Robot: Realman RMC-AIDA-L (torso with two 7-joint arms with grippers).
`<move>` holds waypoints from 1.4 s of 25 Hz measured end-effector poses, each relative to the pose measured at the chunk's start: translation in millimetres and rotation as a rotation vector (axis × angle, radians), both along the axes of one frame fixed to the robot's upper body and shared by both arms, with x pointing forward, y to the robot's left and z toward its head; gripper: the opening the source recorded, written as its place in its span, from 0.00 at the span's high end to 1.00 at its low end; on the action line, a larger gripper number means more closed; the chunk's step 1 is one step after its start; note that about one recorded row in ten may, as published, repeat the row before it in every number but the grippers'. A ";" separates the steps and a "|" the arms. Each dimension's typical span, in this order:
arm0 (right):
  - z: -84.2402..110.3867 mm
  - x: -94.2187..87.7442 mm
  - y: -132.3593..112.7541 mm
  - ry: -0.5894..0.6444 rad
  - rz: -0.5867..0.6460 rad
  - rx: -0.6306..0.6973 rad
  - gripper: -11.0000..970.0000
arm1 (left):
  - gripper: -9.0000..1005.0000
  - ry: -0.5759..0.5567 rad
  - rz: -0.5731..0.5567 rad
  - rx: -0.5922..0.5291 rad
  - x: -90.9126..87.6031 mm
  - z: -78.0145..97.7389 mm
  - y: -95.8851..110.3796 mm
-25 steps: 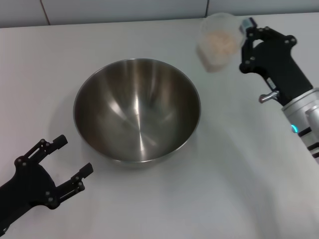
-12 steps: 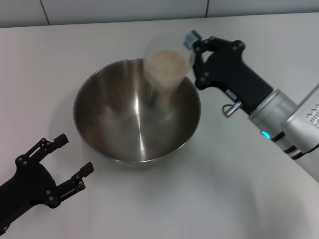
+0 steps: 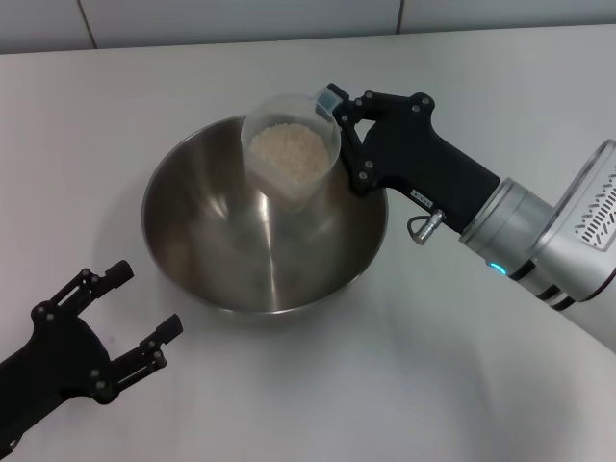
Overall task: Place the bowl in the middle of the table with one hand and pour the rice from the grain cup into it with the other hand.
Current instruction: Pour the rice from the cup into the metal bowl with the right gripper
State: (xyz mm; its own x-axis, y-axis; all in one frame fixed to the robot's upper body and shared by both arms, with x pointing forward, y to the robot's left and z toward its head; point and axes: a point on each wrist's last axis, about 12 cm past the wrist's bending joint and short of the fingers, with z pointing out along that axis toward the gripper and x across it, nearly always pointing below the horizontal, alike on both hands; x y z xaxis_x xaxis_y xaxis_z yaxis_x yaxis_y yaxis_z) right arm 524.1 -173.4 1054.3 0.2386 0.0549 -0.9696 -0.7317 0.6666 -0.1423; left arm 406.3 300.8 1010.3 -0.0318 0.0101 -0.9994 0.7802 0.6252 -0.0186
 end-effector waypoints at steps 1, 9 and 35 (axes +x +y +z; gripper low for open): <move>-0.3 0.4 -1.1 -0.010 -0.004 -0.013 0.97 | 0.17 0.000 0.000 0.000 0.0 0.0 0.0; 1.1 3.2 0.4 -0.323 -0.048 -0.287 0.97 | 0.17 0.009 0.010 0.011 0.7 -1.8 0.5; 4.8 -3.7 31.4 -1.258 -0.257 -0.990 0.97 | 0.17 0.023 0.017 0.009 -1.7 -4.3 -0.6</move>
